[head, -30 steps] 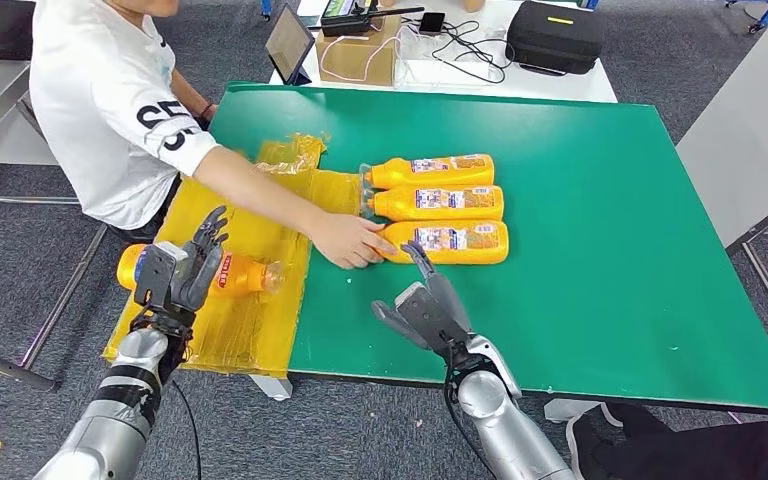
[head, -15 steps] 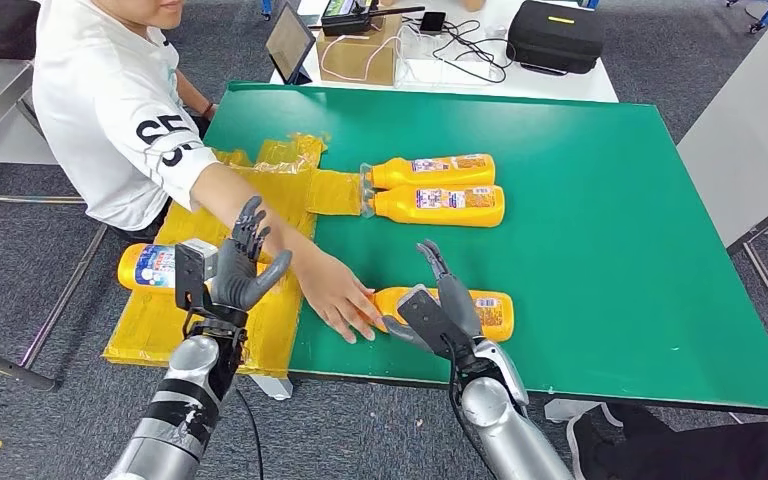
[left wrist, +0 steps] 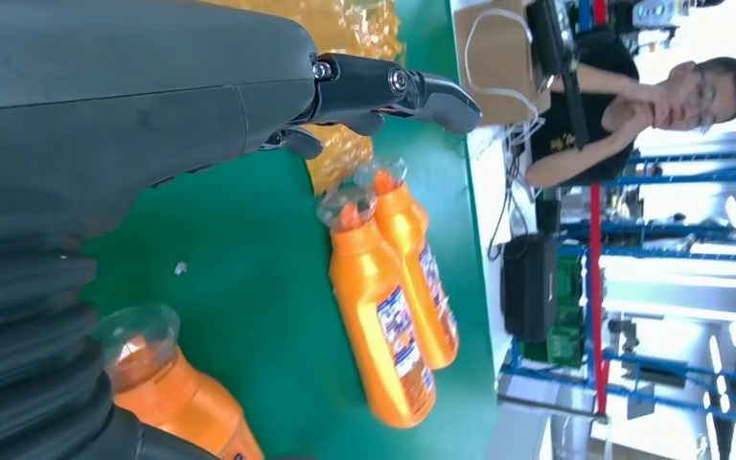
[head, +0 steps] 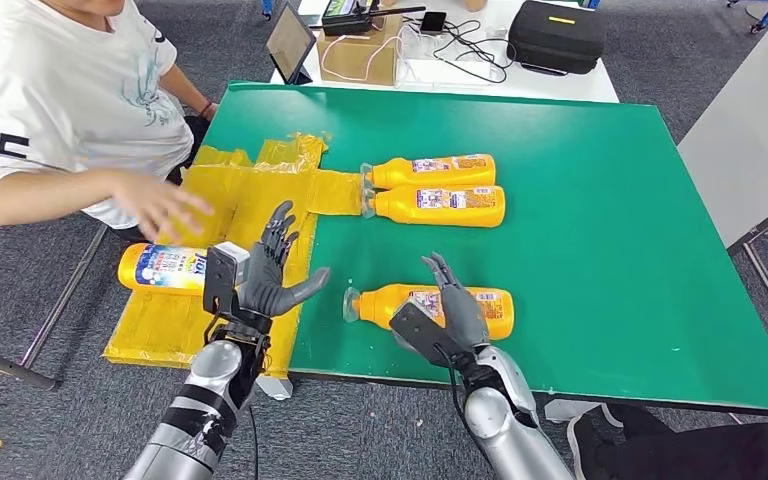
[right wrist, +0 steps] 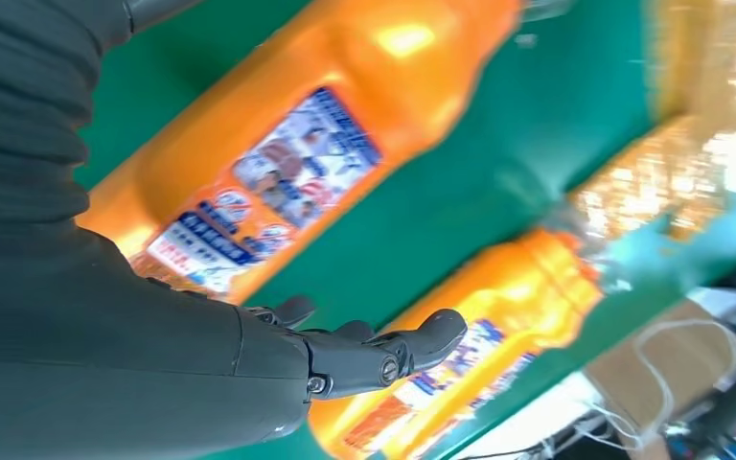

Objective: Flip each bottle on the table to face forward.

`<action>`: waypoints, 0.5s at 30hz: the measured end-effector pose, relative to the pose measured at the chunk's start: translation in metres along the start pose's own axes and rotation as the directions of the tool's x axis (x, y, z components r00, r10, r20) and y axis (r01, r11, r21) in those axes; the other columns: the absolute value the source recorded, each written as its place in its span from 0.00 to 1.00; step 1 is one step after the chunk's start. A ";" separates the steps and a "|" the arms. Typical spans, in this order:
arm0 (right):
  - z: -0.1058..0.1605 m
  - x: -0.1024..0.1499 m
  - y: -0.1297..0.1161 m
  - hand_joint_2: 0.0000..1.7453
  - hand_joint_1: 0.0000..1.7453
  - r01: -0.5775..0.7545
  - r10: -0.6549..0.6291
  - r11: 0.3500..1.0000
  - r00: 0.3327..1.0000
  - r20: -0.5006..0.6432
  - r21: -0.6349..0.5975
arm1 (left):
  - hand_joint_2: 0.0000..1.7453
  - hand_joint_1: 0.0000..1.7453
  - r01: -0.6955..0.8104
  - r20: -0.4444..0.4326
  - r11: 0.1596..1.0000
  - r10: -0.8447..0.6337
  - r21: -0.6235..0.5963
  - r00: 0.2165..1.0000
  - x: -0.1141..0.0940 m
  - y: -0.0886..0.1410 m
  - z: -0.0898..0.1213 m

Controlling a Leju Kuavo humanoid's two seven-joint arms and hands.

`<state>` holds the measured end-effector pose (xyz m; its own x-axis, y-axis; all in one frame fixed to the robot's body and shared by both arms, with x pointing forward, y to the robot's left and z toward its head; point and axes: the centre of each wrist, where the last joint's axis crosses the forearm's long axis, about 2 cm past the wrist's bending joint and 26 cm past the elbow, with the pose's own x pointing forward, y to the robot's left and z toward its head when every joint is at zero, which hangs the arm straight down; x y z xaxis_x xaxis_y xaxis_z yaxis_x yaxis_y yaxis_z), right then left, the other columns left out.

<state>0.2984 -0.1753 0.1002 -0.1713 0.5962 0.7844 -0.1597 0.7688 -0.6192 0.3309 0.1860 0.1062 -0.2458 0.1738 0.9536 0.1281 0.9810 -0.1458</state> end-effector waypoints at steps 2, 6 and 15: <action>0.003 -0.005 -0.002 1.00 0.00 -0.060 0.060 0.998 0.998 -0.020 0.012 | 1.00 0.00 -0.011 -0.006 1.000 0.011 -0.001 1.000 0.000 -0.001 0.000; 0.005 -0.018 -0.012 1.00 0.00 -0.187 0.189 0.982 0.980 -0.058 0.040 | 1.00 0.00 -0.030 -0.012 1.000 0.030 -0.005 0.999 0.000 -0.001 0.000; -0.015 -0.045 -0.042 1.00 0.00 -0.417 0.429 0.902 0.895 -0.120 0.114 | 1.00 0.00 -0.045 -0.026 0.999 0.045 -0.005 0.999 0.000 0.000 -0.001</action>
<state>0.3271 -0.2312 0.0909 -0.1051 0.8913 0.4411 -0.1831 0.4186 -0.8895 0.3319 0.1859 0.1067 -0.2147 0.2157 0.9526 0.1437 0.9717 -0.1876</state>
